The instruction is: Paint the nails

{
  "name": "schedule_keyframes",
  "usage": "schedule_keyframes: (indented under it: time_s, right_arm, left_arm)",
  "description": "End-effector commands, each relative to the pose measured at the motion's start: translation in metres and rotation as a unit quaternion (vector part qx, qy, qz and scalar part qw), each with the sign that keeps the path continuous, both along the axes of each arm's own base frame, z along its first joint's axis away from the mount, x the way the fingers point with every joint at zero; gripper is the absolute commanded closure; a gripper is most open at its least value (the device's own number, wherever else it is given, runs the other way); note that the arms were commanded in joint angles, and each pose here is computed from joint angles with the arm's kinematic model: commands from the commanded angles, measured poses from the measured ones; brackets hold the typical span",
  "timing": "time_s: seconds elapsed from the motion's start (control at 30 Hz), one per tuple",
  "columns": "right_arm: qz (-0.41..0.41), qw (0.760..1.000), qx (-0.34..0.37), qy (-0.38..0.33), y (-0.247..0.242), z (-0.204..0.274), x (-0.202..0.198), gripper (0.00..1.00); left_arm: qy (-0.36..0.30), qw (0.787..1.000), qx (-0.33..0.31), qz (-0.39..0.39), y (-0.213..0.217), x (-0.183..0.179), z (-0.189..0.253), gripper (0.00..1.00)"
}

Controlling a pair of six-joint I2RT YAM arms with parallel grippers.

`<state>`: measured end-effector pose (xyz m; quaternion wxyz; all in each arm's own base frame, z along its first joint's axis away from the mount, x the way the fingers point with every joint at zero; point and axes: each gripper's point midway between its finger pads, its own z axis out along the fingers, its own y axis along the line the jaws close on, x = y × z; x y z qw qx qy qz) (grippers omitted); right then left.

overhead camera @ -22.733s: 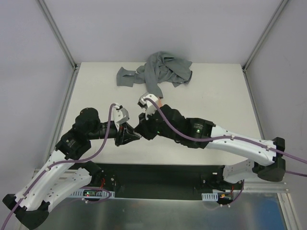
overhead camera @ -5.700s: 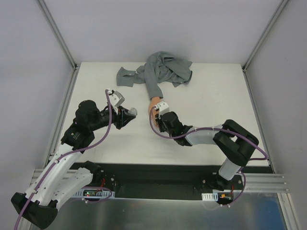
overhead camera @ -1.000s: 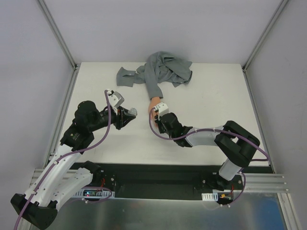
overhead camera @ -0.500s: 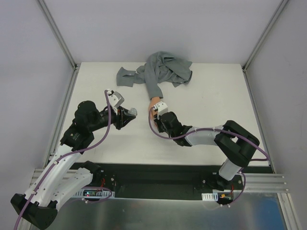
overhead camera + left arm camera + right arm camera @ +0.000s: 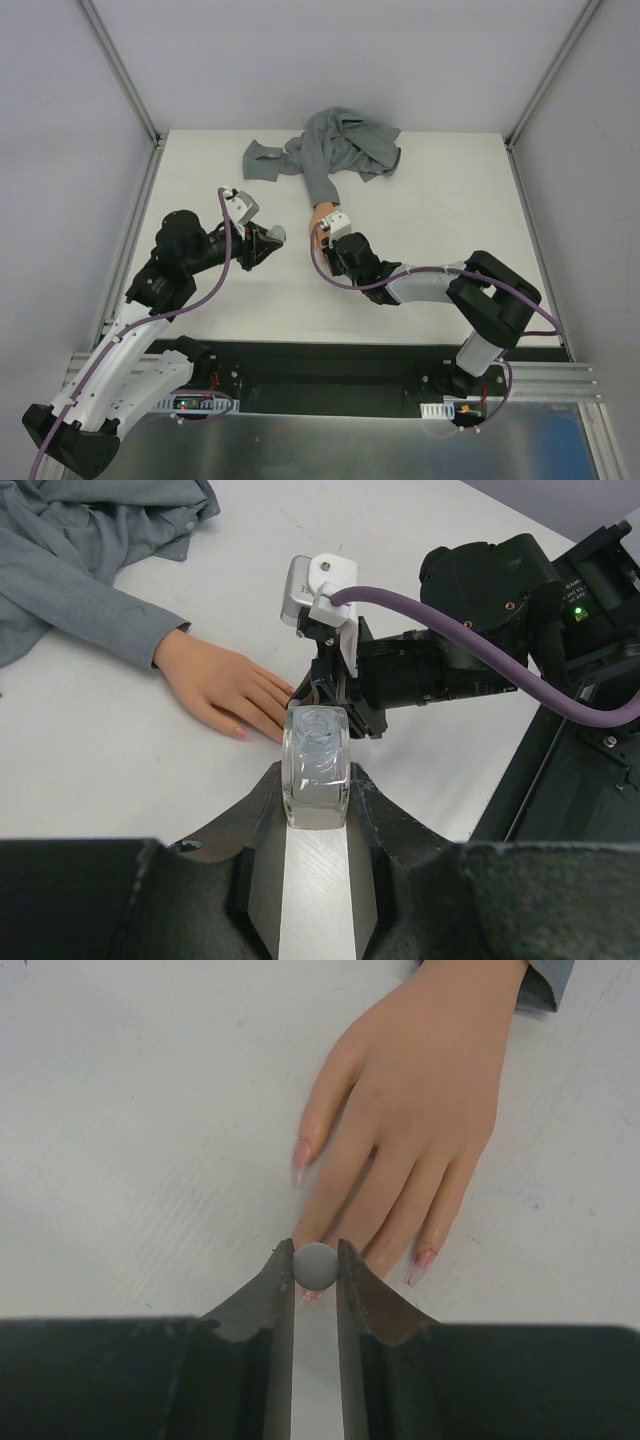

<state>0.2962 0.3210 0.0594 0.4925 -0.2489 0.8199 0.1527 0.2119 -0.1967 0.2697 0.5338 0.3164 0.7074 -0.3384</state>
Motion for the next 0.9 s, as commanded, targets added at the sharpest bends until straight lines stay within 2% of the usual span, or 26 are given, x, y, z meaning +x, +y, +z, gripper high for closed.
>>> schedule_keyframes:
  time_s: [0.0, 0.87]
  right_arm:
    - [-0.007, 1.000, 0.020, -0.008, 0.002, 0.010, 0.004, 1.00]
    - [0.020, 1.000, 0.019, 0.007, 0.006, 0.001, -0.019, 0.99]
  left_arm:
    - [-0.021, 1.000, -0.018, -0.009, -0.002, 0.001, 0.013, 1.00]
    - [-0.024, 1.000, -0.019, -0.009, -0.002, 0.000, 0.014, 1.00]
